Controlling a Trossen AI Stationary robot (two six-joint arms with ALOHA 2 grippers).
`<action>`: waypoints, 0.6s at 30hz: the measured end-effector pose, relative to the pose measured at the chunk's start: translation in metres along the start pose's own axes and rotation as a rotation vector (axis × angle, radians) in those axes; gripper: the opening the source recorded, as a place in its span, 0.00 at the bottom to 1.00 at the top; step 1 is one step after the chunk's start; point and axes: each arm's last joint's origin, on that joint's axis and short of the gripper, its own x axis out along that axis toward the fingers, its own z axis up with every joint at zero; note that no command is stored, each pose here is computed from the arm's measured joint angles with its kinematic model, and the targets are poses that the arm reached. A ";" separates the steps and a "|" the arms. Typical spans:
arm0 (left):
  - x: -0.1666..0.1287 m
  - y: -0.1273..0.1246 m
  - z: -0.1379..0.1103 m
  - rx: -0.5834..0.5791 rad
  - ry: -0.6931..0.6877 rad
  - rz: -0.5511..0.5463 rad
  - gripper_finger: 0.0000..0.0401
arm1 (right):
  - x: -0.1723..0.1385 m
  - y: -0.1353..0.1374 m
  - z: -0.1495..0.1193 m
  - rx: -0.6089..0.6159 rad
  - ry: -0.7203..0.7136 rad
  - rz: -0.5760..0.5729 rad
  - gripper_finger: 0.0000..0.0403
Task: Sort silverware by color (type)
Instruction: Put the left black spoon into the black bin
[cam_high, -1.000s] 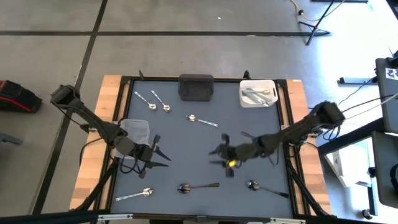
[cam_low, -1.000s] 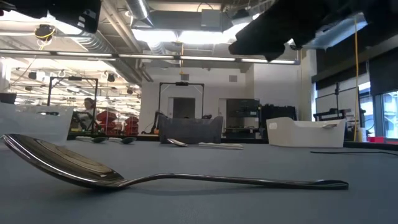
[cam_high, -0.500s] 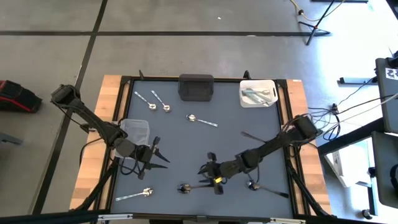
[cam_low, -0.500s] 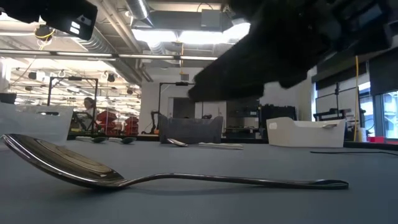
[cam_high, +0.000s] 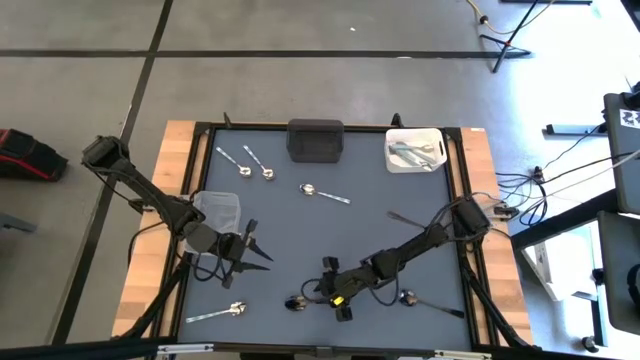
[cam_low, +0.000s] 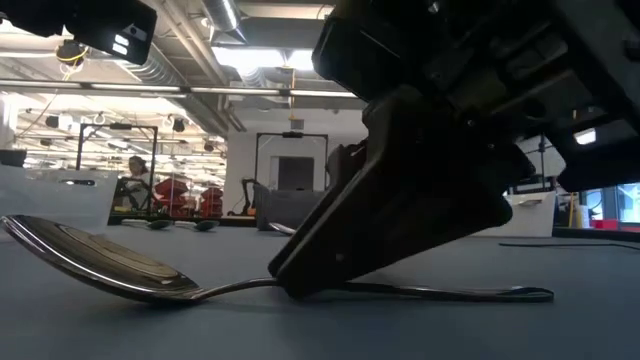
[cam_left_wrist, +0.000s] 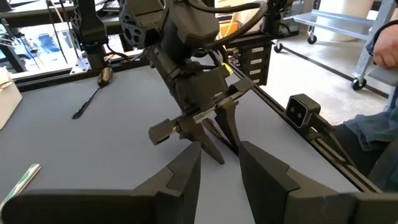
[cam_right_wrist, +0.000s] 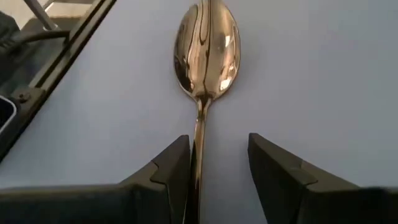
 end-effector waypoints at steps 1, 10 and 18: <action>0.000 0.000 0.000 0.000 0.000 0.000 0.26 | 0.000 0.000 0.000 -0.004 0.005 -0.005 0.38; 0.000 0.000 0.000 0.000 0.000 0.000 0.26 | -0.001 -0.003 -0.005 -0.057 0.066 -0.080 0.11; 0.000 0.000 0.000 0.003 0.001 0.001 0.26 | -0.002 -0.004 -0.006 -0.073 0.062 -0.112 0.04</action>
